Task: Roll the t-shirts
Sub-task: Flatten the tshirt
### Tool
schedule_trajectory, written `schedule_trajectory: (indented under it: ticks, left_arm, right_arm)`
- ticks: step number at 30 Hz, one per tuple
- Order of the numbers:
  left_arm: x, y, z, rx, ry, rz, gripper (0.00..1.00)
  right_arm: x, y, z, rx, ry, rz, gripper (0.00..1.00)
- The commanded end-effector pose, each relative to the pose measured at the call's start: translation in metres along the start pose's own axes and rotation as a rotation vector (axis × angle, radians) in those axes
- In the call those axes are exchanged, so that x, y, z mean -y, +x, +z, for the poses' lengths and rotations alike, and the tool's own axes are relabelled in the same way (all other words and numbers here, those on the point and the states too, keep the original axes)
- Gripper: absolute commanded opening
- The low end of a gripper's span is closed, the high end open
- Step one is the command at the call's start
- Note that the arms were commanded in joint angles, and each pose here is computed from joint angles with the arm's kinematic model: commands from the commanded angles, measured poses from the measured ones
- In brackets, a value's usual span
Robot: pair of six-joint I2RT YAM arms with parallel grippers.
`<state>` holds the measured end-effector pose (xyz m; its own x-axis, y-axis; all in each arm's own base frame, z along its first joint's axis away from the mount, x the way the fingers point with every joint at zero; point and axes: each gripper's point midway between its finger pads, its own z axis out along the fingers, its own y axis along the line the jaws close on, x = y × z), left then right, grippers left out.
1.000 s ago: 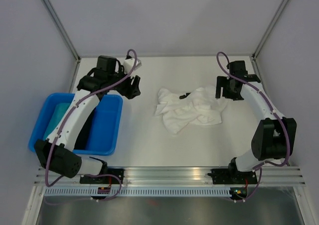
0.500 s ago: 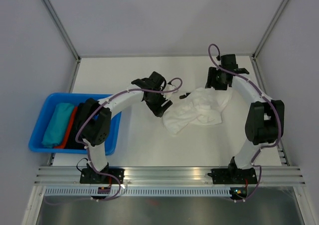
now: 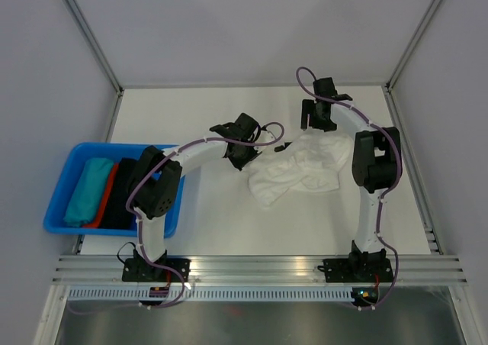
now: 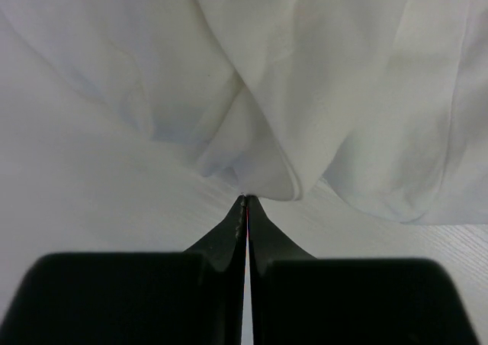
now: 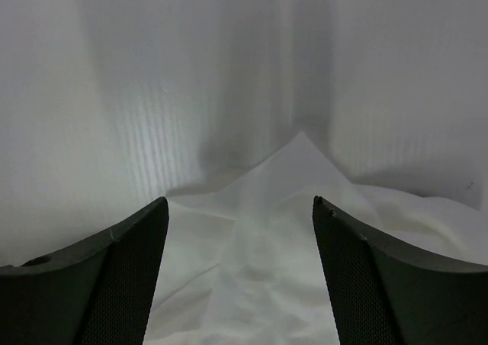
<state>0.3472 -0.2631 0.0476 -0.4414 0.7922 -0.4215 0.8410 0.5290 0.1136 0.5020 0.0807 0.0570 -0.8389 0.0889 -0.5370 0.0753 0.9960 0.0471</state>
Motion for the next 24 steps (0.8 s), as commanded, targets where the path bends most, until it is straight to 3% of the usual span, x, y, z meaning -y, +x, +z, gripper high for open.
schedule_trajectory:
  ticks: [1, 5, 6, 8, 9, 10, 15, 20, 24]
  left_arm:
    - [-0.016, -0.029, -0.017, 0.092, -0.068, 0.007, 0.02]
    - [-0.032, -0.057, -0.055, 0.195, -0.125, 0.005, 0.02]
    - [-0.035, -0.061, -0.06, 0.21, -0.133, 0.004, 0.02]
    - [-0.048, -0.063, -0.071, 0.226, -0.175, -0.015, 0.02]
    - [-0.052, -0.066, -0.078, 0.241, -0.187, -0.025, 0.02]
    - [-0.057, -0.067, -0.082, 0.248, -0.197, -0.036, 0.02]
    - [-0.092, -0.079, -0.122, 0.333, -0.273, -0.1, 0.02]
    - [-0.134, -0.113, -0.213, 0.455, -0.447, -0.127, 0.02]
    - [-0.139, -0.123, -0.255, 0.519, -0.451, -0.125, 0.02]
  right_arm:
    - [0.028, 0.021, 0.016, -0.065, 0.139, -0.04, 0.82]
    - [0.032, 0.049, 0.028, -0.117, 0.137, -0.053, 0.74]
    - [0.032, 0.051, 0.03, -0.121, 0.134, -0.053, 0.58]
    - [0.034, 0.053, 0.029, -0.129, 0.13, -0.047, 0.36]
    - [0.035, 0.052, 0.027, -0.124, 0.133, -0.039, 0.13]
    - [0.036, 0.043, 0.018, -0.088, 0.13, -0.03, 0.01]
    - [0.018, -0.014, -0.039, 0.087, 0.035, -0.022, 0.0]
    - [-0.008, -0.098, -0.153, 0.354, -0.114, -0.009, 0.0]
    - [-0.032, -0.136, -0.241, 0.537, -0.252, -0.023, 0.0]
